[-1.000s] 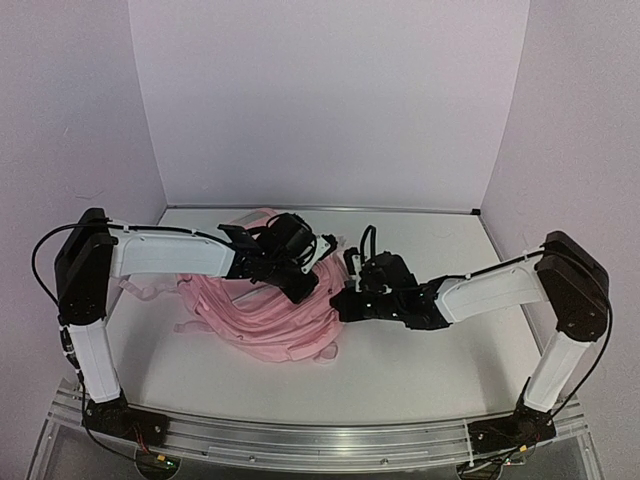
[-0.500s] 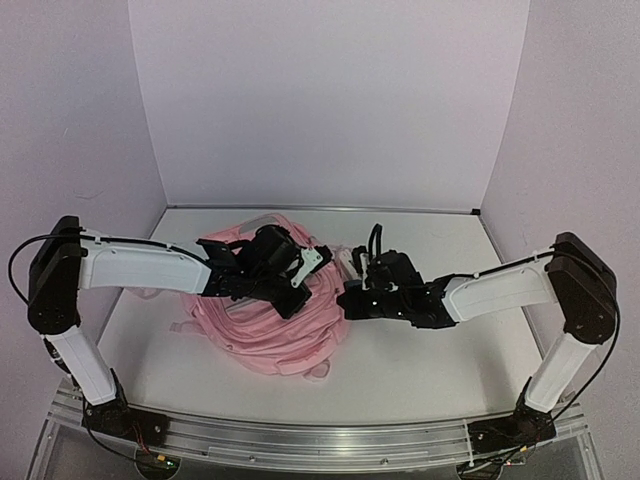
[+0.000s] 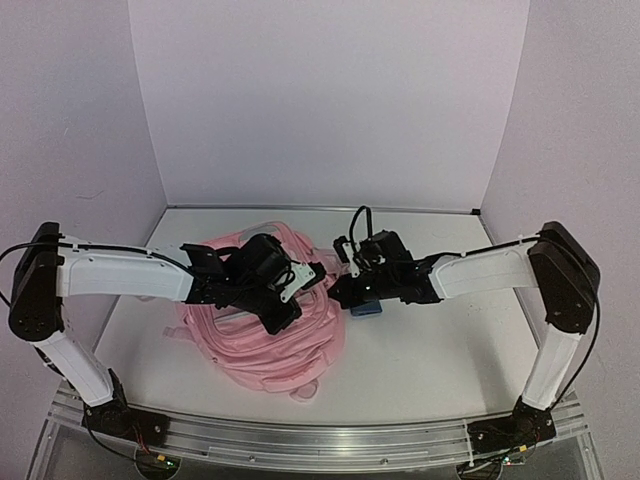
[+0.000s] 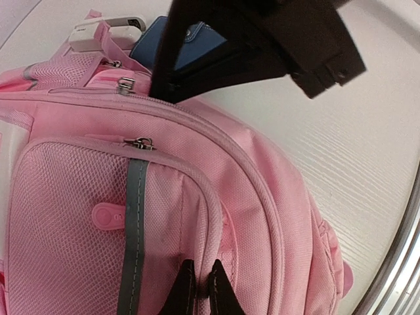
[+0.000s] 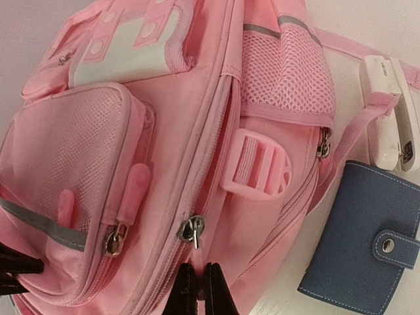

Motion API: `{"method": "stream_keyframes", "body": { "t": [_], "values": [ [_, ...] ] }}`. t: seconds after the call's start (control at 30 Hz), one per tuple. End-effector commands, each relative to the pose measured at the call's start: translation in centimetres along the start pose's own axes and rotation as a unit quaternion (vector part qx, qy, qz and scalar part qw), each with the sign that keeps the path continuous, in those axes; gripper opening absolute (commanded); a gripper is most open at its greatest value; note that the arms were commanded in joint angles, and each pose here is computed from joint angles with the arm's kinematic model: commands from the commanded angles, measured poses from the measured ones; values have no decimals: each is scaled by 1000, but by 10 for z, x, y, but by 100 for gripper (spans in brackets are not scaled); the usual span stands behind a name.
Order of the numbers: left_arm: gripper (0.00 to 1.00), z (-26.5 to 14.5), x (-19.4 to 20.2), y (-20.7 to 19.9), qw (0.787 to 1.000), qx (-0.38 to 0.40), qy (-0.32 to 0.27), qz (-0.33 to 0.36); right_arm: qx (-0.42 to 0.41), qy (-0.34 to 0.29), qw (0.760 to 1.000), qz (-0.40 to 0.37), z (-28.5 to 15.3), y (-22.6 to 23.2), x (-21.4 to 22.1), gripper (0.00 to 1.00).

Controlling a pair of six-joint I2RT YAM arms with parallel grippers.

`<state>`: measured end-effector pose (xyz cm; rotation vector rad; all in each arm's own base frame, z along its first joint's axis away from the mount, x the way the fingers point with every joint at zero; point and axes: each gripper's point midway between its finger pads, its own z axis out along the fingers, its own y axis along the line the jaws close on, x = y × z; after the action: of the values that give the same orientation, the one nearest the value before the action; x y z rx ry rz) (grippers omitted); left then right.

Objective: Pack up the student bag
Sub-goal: Zip the student bag at the center of the board.

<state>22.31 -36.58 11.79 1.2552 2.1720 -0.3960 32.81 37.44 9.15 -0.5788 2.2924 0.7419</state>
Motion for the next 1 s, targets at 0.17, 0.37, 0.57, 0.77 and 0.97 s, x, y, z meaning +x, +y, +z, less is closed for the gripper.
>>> {"method": "stream_keyframes", "body": {
  "t": [0.17, 0.37, 0.57, 0.77, 0.97],
  "values": [
    [0, -19, 48, -28, 995, 58, 81, -6, 66, -71, 994, -51, 31, -32, -74, 0],
    [0, -18, 49, -27, 995, 54, 83, -9, 72, -88, 992, -56, 50, -36, -95, 0],
    [0, -18, 48, -25, 995, 45, 82, -22, 63, -98, 992, -54, 63, -37, -109, 0],
    [25, -28, 32, 5, 994, -26, 43, -102, 55, -94, 993, -41, 58, -37, -103, 0],
    [64, -55, 12, 36, 973, -23, -6, -229, 53, -78, 995, -17, 35, -39, -76, 0]
  ]
}}
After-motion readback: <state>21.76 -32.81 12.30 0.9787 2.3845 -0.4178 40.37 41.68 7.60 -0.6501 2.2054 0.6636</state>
